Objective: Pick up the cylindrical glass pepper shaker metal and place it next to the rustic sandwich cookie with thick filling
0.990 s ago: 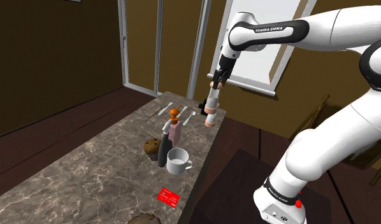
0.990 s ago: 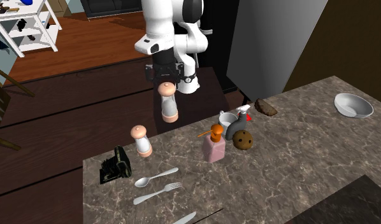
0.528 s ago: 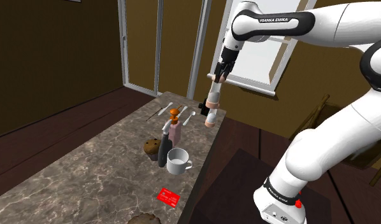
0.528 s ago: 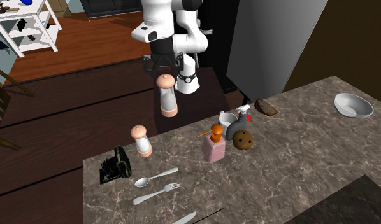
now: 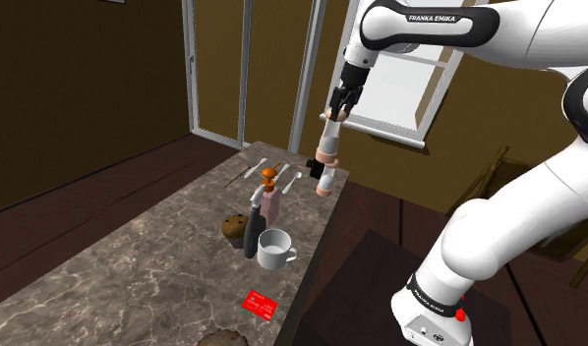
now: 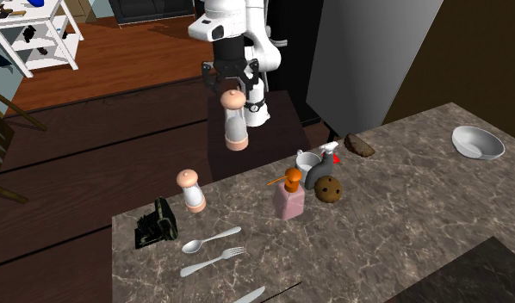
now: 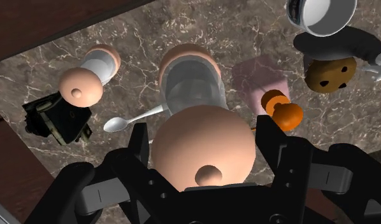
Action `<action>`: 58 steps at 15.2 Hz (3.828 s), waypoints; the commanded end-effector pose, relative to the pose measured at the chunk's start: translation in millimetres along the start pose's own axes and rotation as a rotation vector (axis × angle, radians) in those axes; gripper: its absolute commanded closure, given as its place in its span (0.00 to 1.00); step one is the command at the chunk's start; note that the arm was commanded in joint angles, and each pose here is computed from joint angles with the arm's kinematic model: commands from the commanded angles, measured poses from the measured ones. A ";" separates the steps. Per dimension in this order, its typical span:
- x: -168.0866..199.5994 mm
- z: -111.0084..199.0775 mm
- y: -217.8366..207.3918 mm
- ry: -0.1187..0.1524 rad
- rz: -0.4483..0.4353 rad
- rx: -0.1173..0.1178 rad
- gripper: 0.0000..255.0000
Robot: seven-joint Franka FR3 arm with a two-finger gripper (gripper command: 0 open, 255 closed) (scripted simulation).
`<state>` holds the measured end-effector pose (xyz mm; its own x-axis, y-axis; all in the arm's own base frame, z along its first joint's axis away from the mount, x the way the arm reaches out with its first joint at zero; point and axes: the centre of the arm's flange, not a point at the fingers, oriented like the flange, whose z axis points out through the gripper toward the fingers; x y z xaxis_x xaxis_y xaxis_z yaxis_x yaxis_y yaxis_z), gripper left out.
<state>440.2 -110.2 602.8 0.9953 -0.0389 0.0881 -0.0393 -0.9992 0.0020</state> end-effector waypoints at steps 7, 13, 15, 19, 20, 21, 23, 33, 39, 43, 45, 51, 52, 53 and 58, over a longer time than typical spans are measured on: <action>-24.6 -2.4 -101.1 0.000 0.001 0.000 1.00; -42.4 -4.3 -178.2 0.000 0.001 0.000 1.00; -48.4 -5.0 -203.9 0.000 0.001 0.000 1.00; -60.3 -6.3 -255.3 0.000 0.001 0.000 1.00; -63.2 -6.6 -268.2 0.000 0.001 0.000 1.00; -66.2 -6.9 -281.1 0.000 0.001 0.000 1.00; -72.2 -7.6 -306.8 0.000 0.001 0.000 1.00; -101.9 -10.9 -435.4 0.000 0.001 0.000 1.00; -119.8 -12.8 -512.5 0.000 0.001 0.000 1.00; -131.6 -14.1 -563.9 0.000 0.001 0.000 1.00; -137.6 -14.8 -589.7 0.000 0.001 0.000 1.00; -155.9 -16.8 -668.6 0.000 0.001 0.000 1.00; -156.3 -11.5 -668.6 0.000 0.001 0.000 1.00; -156.8 -6.3 -668.6 0.000 0.001 0.000 1.00; -159.1 20.0 -668.7 0.000 0.001 0.000 1.00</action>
<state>309.0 564.6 573.6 0.9953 -0.0399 0.0878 -0.0403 -0.9992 0.0029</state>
